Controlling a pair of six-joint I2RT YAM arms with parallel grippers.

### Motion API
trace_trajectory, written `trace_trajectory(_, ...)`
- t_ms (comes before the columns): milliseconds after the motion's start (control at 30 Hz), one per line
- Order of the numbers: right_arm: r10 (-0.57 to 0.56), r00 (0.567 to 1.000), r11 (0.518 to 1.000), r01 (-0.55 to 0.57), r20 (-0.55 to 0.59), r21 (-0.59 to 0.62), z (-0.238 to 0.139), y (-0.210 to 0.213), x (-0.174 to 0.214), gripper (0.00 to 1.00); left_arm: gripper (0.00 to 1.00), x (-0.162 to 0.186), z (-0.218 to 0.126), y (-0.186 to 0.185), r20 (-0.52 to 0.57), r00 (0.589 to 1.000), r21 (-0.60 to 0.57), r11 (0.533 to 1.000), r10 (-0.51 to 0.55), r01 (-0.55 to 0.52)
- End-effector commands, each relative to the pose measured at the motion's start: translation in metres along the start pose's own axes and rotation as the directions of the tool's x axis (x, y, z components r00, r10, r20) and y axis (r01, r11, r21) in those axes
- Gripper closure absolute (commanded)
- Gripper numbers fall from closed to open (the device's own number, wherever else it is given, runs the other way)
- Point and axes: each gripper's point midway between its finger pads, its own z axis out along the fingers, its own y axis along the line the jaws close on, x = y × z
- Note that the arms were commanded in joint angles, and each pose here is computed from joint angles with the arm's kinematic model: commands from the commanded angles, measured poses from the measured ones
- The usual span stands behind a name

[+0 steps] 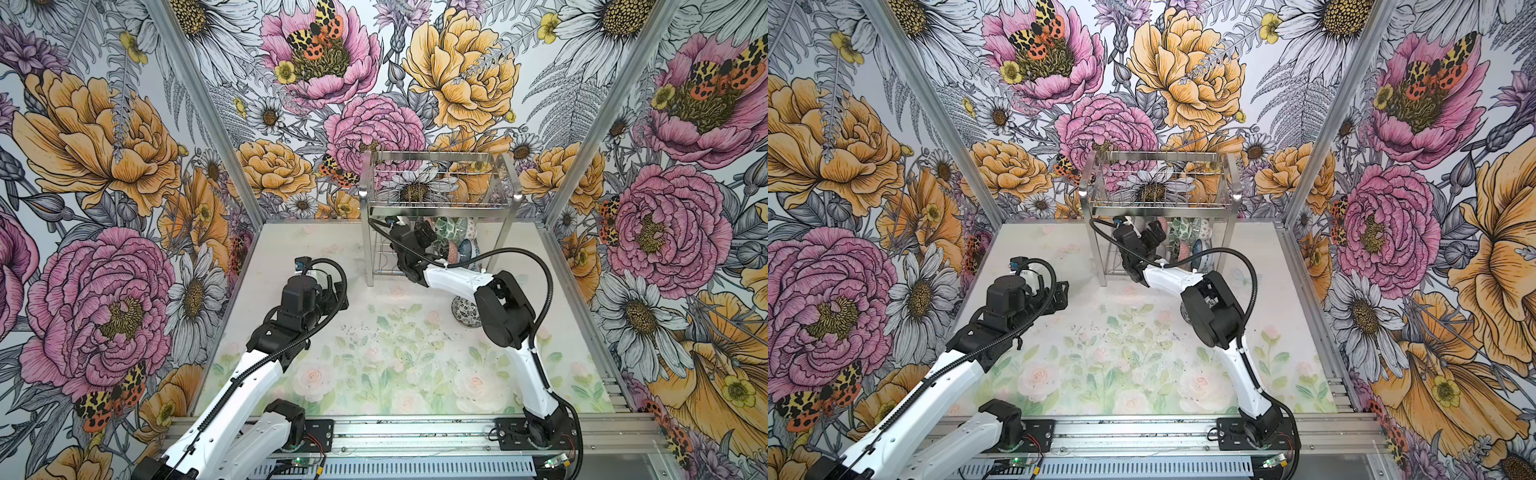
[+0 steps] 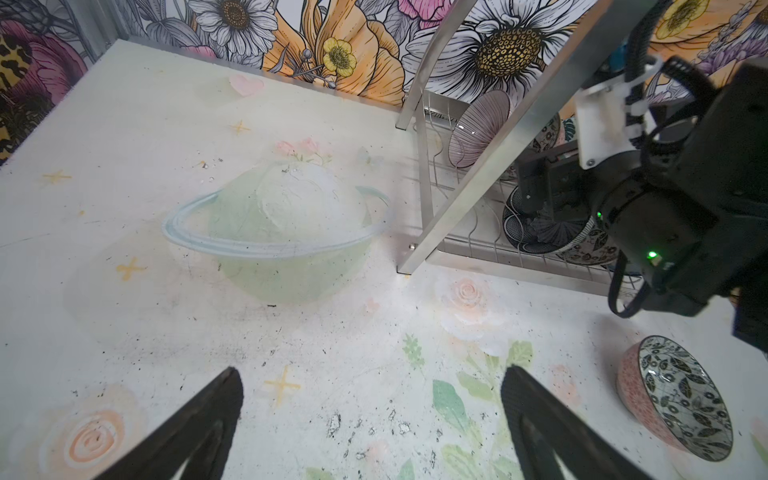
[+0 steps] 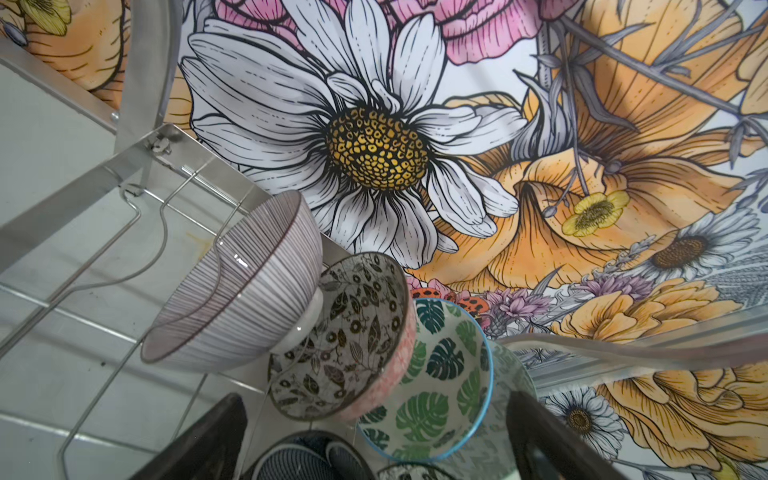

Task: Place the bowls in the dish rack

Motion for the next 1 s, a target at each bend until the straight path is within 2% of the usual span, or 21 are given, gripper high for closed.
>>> trace_trajectory(0, 0.103, 0.991, 0.994, -0.1, 0.09, -0.037, -0.031, -0.02, -0.03, 0.0, 0.01, 0.003, -0.002, -0.003, -0.002, 1.0, 0.01, 1.0, 0.007, -0.007)
trace_trajectory(233, 0.115, 0.988, 0.988, -0.103, 0.105, -0.112, -0.07, -0.028, -0.011, 0.0, 0.01, 0.0, -0.01, -0.01, 0.004, 1.0, 0.013, 1.0, 0.026, -0.026)
trace_trajectory(433, 0.151, 0.982, 0.974, -0.128, 0.114, -0.188, -0.112, -0.041, 0.01, 0.0, 0.01, 0.003, -0.018, -0.03, -0.004, 0.998, 0.071, 0.996, 0.061, -0.061)
trace_trajectory(633, 0.246, 0.966, 0.931, -0.212, 0.082, -0.298, -0.163, -0.067, 0.04, 0.0, 0.01, 0.012, -0.017, -0.052, -0.012, 0.993, 0.089, 0.989, 0.115, -0.114)
trace_trajectory(767, 0.301, 0.953, 0.909, -0.276, 0.034, -0.313, -0.19, -0.096, 0.063, 0.0, 0.01, 0.021, -0.013, -0.076, -0.023, 0.991, 0.136, 0.982, 0.135, -0.131)
trace_trajectory(967, 0.445, 0.895, 0.849, -0.43, -0.026, -0.307, -0.21, -0.145, 0.087, 0.0, 0.01, 0.04, 0.006, -0.124, -0.066, 0.988, 0.221, 0.968, 0.136, -0.119)
